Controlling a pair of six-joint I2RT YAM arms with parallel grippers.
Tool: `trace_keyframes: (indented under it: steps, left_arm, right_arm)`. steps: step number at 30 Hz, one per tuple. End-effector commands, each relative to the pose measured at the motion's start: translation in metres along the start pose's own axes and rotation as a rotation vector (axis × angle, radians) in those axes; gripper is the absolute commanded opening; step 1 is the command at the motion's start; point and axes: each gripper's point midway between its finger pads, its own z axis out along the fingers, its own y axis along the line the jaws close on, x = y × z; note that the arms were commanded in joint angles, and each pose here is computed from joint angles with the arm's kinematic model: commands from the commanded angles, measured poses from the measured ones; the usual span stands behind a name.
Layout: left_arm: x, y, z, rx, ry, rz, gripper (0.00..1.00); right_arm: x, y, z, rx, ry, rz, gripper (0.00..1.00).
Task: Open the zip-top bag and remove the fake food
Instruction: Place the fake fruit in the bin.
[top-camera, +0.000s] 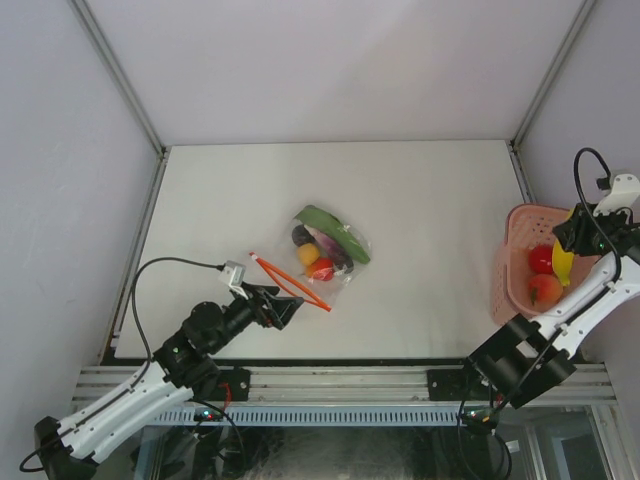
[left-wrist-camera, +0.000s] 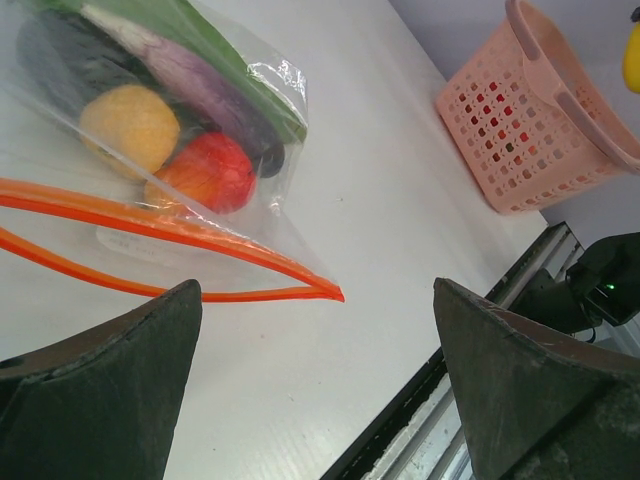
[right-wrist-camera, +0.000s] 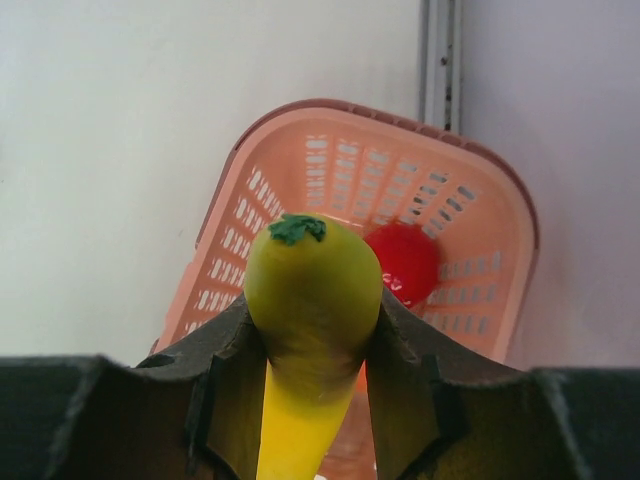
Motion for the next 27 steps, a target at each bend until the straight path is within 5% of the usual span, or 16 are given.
trace_keyframes:
  steps: [1,27]
  left_arm:
    - [-0.019,-0.007,0.003,0.014,-0.063,0.014,1.00]
    - [-0.014,0.001,0.003,-0.020,-0.066,-0.044,0.99]
  right_arm:
    - [0.013,0.003,0.016,-0.049,0.059,0.014,0.05]
    - [0.110,0.005,0.092,-0.039,0.362,0.105,0.22]
